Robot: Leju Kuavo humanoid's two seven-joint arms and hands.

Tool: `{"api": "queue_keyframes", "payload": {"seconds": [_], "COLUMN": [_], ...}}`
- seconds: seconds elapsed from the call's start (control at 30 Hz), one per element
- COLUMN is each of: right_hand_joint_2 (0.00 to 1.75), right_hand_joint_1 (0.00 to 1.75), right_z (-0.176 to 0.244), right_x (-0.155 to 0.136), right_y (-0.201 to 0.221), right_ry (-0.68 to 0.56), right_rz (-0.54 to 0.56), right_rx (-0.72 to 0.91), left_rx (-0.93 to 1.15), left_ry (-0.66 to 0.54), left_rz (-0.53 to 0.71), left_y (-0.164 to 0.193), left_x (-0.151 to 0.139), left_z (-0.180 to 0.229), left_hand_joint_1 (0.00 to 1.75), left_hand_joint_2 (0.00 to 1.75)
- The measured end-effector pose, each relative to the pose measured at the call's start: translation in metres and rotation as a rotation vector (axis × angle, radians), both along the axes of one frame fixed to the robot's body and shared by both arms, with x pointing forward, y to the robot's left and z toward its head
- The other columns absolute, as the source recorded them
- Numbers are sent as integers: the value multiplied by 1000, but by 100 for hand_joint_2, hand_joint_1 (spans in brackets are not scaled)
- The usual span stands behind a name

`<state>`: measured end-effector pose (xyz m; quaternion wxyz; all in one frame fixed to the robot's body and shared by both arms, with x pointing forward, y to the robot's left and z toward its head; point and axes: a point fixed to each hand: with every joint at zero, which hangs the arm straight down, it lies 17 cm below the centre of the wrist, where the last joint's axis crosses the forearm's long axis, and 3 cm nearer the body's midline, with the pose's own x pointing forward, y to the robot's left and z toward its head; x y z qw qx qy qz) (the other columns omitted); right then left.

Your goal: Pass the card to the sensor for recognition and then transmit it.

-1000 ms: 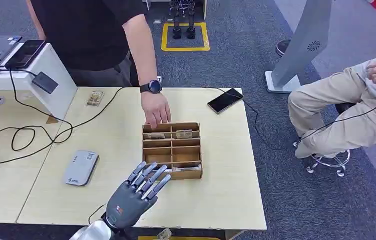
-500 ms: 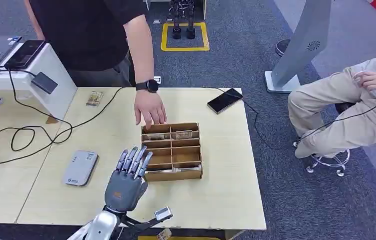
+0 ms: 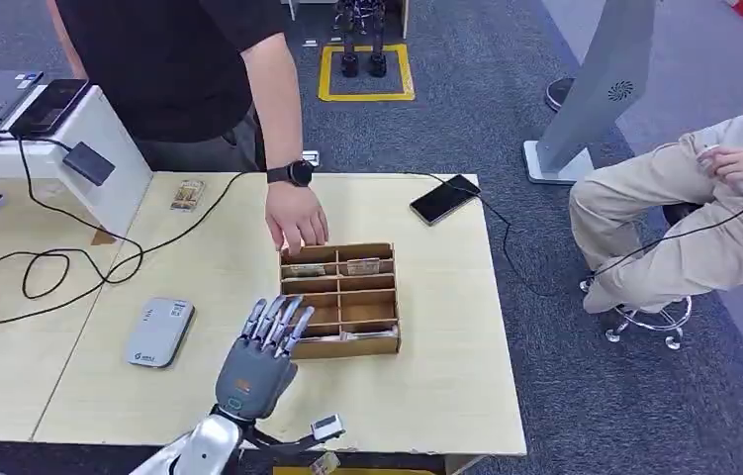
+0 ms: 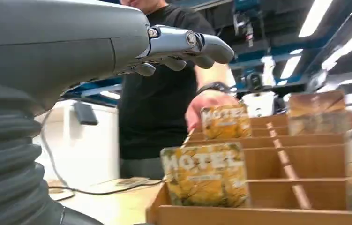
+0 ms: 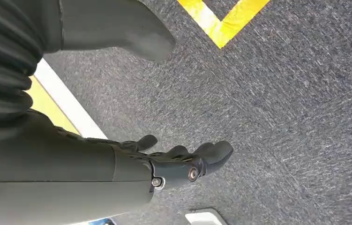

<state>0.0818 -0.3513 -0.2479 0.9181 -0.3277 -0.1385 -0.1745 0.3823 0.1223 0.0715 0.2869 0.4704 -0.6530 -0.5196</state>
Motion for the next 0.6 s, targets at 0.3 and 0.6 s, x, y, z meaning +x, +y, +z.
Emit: {"api": "queue_keyframes", "payload": {"seconds": [0.3, 0.6], "right_hand_joint_2": [175, 175], "right_hand_joint_1": [0, 0], "right_z": [0, 0], "right_x": [-1, -1], "right_y": [0, 0], "right_ry": [4, 3], "right_rz": [1, 1], "right_rx": [1, 1], "left_rx": [85, 132], "left_ry": [35, 80], "left_rz": [28, 50], "left_y": [1, 5], "left_x": [8, 9], "left_z": [-22, -40], "left_hand_joint_1": [0, 0], "left_hand_joint_2": [175, 175]}}
